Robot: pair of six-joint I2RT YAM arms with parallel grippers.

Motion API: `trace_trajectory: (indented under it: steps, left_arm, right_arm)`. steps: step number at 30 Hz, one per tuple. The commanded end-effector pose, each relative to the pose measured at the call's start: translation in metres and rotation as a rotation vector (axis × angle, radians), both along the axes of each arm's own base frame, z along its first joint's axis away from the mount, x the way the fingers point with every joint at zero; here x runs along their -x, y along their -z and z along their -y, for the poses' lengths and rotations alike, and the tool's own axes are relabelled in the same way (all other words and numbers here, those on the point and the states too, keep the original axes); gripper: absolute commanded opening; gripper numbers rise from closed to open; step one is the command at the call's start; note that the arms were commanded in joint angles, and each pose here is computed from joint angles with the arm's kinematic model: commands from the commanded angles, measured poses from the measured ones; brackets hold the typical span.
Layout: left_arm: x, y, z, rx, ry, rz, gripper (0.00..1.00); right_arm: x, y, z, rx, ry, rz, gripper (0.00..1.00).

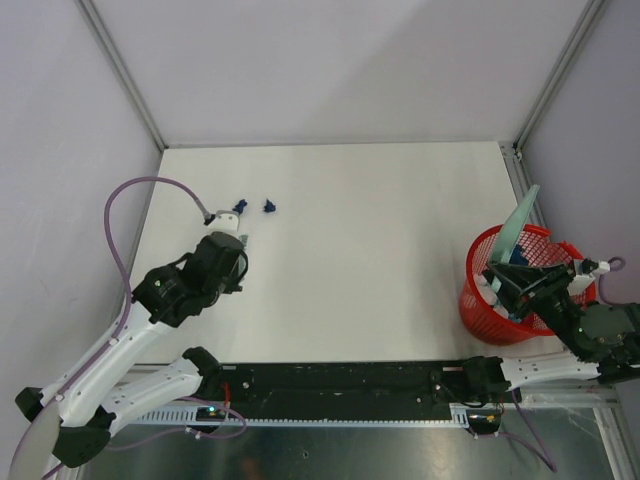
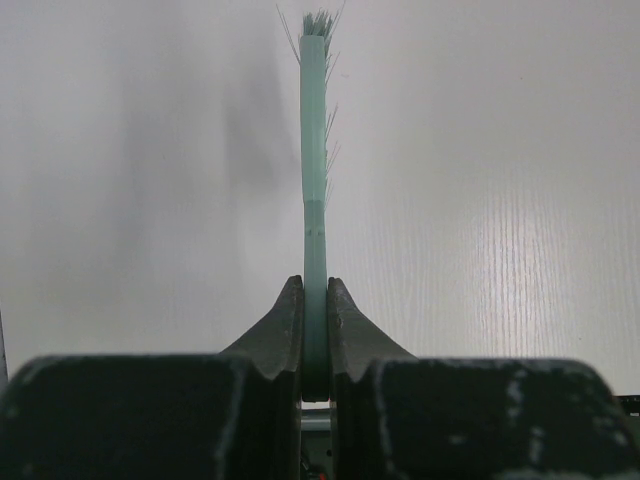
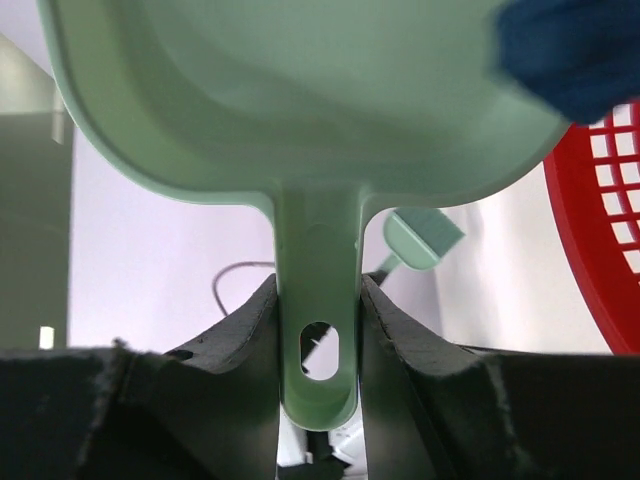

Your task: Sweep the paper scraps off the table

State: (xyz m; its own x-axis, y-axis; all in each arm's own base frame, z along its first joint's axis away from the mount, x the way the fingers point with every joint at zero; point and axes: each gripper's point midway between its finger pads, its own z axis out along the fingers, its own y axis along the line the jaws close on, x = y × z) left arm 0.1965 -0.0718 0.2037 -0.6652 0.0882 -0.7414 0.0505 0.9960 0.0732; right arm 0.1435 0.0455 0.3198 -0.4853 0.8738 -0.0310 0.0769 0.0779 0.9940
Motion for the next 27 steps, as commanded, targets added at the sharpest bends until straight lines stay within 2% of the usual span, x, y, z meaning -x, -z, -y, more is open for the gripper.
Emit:
trace_trajectory:
  steps: [1,5,13,20,27]
  left_arm:
    - [-0.006,-0.008,-0.001,0.034,-0.039,0.049,0.0]
    - [-0.006,-0.008,-0.002,0.033,-0.041,0.051,0.0]
    - [-0.006,-0.008,-0.002,0.033,-0.042,0.052,0.0]
    - [-0.005,-0.011,-0.003,0.036,-0.041,0.062,0.0]
    - [-0.008,-0.011,-0.002,0.022,-0.039,0.054,0.0]
  right_arm:
    - [-0.015,-0.017,0.022,-0.244,0.119,-0.039,0.0]
    - [-0.017,-0.019,0.027,-0.287,0.126,-0.043,0.0]
    - [-0.013,-0.025,0.021,-0.216,0.093,0.007,0.0]
    - [-0.009,-0.049,0.003,0.001,0.078,0.154,0.0]
    - [-0.006,-0.062,-0.03,0.252,0.08,0.214,0.0]
